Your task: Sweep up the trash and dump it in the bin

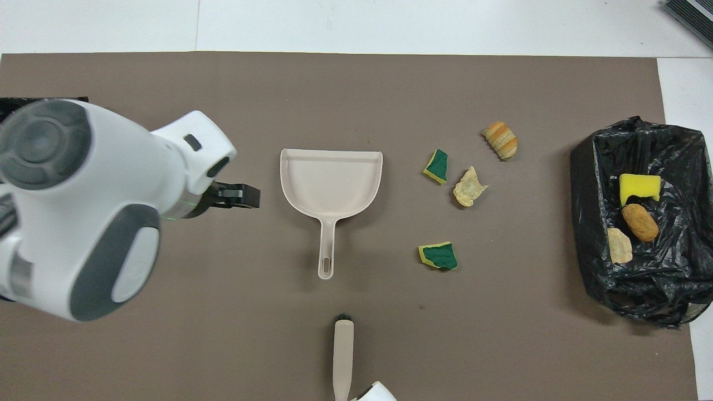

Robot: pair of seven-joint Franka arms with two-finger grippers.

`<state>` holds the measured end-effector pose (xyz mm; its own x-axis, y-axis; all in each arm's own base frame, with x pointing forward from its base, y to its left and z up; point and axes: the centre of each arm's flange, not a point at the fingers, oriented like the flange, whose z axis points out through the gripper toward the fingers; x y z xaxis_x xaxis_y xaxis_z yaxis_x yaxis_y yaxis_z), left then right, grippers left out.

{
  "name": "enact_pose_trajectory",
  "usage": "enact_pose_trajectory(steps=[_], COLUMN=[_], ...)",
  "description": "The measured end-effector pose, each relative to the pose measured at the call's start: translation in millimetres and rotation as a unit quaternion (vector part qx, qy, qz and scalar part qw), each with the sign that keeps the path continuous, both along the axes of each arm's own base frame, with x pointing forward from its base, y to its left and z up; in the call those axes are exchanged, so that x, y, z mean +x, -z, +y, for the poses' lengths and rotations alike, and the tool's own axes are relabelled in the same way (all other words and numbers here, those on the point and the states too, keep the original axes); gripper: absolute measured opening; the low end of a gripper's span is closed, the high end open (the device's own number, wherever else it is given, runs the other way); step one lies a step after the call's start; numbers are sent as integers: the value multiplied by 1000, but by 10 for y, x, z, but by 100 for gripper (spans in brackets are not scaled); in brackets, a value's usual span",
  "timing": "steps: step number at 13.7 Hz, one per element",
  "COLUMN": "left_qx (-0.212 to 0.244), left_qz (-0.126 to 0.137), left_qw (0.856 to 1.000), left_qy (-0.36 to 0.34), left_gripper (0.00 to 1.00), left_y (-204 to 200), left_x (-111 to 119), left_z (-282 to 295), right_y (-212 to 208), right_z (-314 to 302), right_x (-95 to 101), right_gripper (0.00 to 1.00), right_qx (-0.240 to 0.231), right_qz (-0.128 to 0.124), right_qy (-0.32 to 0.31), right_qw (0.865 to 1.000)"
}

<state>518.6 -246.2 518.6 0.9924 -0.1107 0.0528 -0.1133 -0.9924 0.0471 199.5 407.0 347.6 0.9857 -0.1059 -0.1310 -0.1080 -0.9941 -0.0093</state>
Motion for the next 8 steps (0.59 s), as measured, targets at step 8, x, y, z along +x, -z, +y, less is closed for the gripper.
enact_pose_trajectory(steps=[8], left_qx=[3], left_qz=[19], left_qw=[1000], left_qy=[-14], left_gripper=[100], left_y=[1589], left_x=[-452], left_z=[-1317], right_y=[93], right_z=[69], right_x=[-165], right_gripper=[38], right_qx=[0], right_qz=[17], right_qy=[-5], right_qw=[1000])
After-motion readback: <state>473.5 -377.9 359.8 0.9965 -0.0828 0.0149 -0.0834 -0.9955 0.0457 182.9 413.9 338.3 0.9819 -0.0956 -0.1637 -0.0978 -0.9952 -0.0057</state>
